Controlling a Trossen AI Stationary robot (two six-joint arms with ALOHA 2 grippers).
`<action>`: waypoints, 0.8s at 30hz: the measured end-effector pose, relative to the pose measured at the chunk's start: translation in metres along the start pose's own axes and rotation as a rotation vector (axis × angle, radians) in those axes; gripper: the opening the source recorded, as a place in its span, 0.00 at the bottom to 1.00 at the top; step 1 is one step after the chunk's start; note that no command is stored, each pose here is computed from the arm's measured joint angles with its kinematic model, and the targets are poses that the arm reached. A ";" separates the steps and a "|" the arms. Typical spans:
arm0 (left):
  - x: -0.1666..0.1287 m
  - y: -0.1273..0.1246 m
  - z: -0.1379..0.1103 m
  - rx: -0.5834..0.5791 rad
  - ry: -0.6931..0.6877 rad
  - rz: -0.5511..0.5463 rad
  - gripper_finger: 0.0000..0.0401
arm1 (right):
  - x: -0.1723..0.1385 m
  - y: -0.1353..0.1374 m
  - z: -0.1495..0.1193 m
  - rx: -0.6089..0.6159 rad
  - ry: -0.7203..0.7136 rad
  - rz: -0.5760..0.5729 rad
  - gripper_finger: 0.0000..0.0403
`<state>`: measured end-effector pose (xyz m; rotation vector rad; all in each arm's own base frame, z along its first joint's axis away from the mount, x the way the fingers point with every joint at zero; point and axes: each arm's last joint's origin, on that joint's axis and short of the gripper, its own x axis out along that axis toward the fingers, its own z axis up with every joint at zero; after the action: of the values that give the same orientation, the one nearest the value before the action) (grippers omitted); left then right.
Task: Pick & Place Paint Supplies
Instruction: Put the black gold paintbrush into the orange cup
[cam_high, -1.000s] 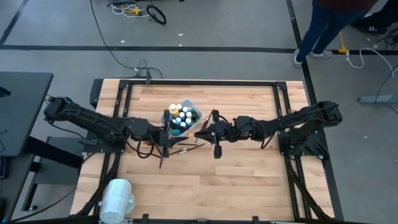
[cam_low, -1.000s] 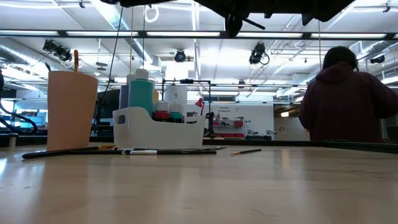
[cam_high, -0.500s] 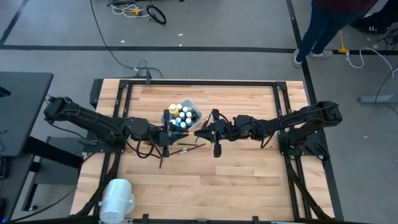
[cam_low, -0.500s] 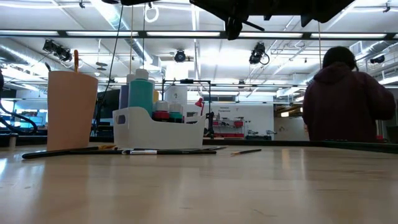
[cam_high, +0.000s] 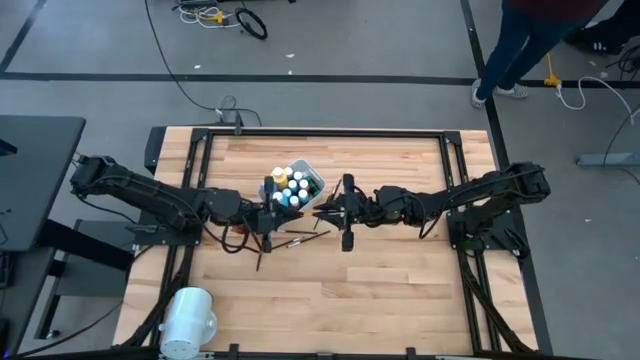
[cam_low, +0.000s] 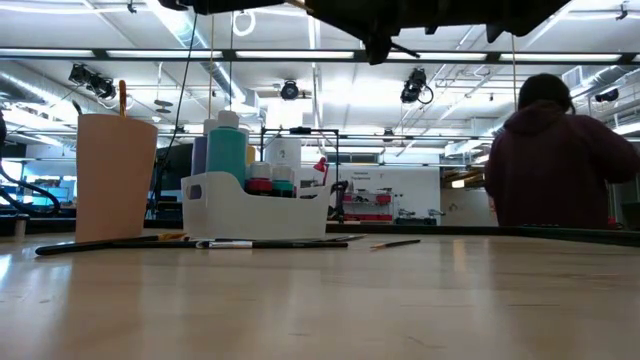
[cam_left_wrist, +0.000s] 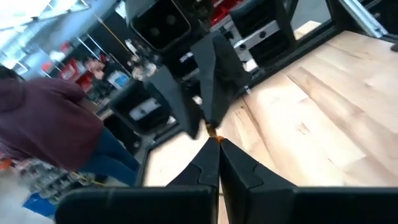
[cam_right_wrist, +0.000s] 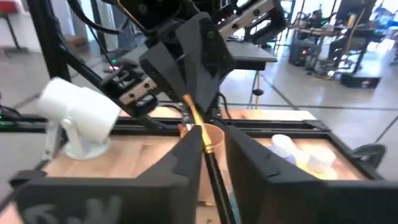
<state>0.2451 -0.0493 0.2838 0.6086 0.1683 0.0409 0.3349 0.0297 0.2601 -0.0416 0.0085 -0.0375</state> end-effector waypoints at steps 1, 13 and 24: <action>0.000 -0.001 -0.001 -0.012 0.013 -0.008 0.01 | 0.000 0.000 0.000 -0.012 0.001 -0.007 0.21; -0.014 0.003 0.016 -0.225 0.278 -0.113 0.01 | 0.000 0.000 -0.010 -0.036 0.105 -0.010 0.49; -0.065 0.059 0.079 -0.475 0.496 -0.237 0.01 | -0.001 -0.002 -0.012 -0.037 0.125 -0.059 0.51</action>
<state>0.1951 -0.0512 0.3914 0.0908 0.6894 0.0012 0.3341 0.0276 0.2485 -0.0759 0.1326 -0.0992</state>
